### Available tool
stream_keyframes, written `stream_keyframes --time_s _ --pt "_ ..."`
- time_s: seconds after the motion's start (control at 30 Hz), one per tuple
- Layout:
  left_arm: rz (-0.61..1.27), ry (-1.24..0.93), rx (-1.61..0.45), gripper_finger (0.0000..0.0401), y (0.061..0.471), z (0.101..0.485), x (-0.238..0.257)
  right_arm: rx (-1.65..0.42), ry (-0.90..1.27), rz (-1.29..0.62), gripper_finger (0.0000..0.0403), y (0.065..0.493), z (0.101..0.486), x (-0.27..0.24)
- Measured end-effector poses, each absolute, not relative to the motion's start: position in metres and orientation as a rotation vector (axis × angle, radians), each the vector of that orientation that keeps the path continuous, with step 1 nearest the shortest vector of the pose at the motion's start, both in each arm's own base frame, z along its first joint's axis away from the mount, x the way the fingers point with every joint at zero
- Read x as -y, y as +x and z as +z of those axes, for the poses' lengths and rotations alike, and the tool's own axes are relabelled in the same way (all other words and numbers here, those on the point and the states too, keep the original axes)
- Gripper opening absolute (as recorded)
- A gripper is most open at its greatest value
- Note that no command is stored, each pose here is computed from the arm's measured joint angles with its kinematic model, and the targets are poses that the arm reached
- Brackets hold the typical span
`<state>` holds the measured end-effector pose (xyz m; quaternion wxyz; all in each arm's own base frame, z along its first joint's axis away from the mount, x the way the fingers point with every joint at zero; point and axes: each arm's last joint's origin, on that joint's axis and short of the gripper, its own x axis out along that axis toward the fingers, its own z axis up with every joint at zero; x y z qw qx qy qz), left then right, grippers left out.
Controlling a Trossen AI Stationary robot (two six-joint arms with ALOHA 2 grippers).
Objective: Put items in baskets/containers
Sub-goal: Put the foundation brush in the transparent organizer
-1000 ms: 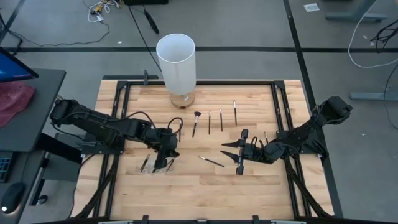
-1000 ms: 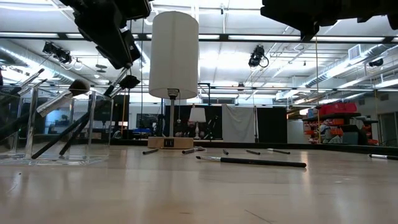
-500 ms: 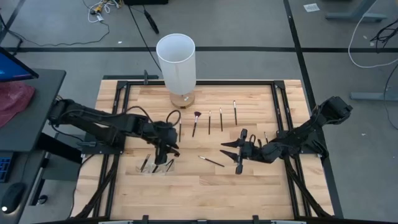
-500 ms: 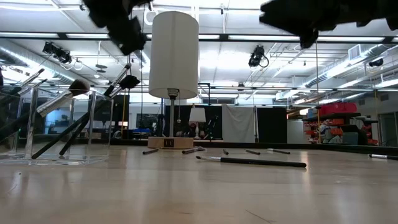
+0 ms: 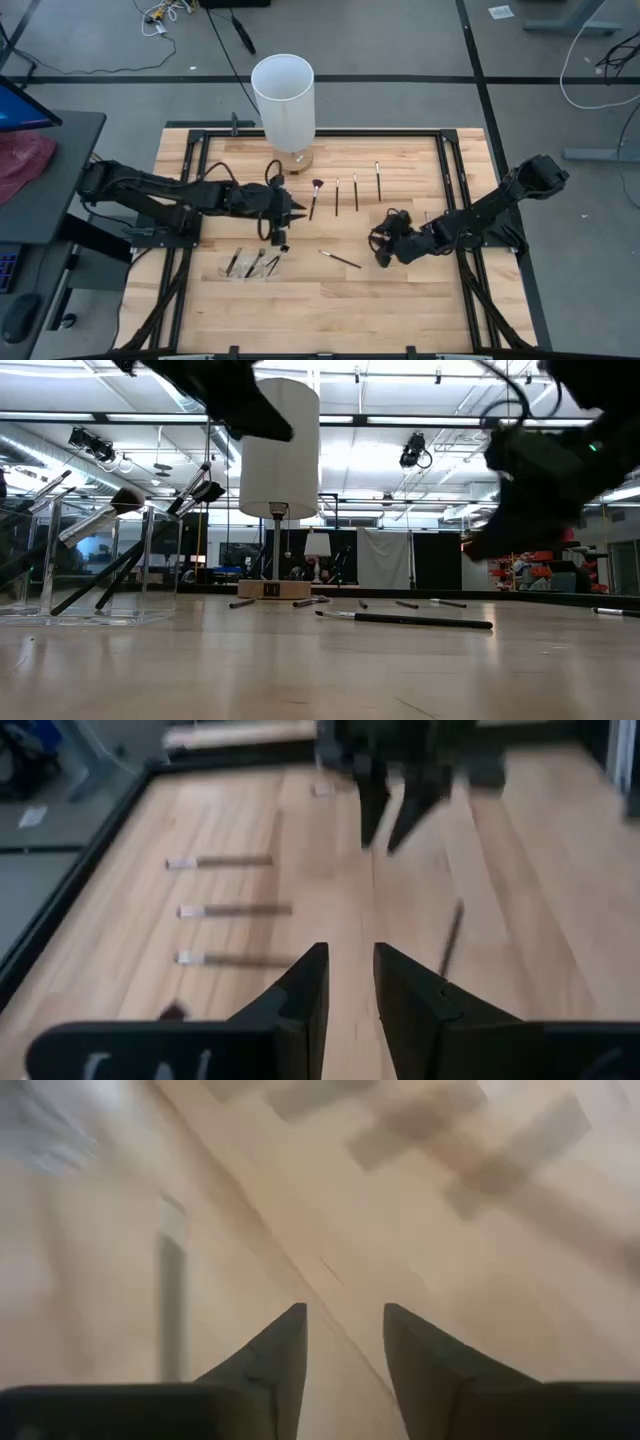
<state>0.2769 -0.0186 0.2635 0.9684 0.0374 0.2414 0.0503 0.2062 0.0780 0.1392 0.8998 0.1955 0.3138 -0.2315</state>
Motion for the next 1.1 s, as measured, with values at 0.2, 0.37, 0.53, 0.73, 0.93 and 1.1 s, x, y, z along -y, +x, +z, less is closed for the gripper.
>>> stream_keyframes --time_s 0.2,0.37,0.53,0.73,0.93,1.1 --pt "0.132 -0.02 -0.4 0.0085 0.273 0.23 0.008 -0.956 0.574 -0.698 0.0168 0.167 0.133 -0.065" --pt "0.131 -0.083 -0.311 0.0085 0.273 0.214 0.01 -1.054 0.574 -0.92 0.0193 0.138 0.139 -0.053" --pt "0.106 -0.09 -0.281 0.0085 0.273 0.21 0.017 -1.03 0.574 -0.978 0.0196 0.132 0.139 -0.053" --pt "0.076 -0.083 -0.283 0.0085 0.272 0.209 0.025 -0.989 0.591 -1.059 0.0178 0.132 0.135 -0.053" --pt "0.071 -0.07 -0.28 0.0085 0.272 0.209 0.027 -0.954 0.591 -1.146 0.0159 0.134 0.129 -0.051" --pt "0.071 -0.07 -0.275 0.0085 0.273 0.21 0.027 -0.993 0.602 -1.187 0.016 0.137 0.127 -0.043"
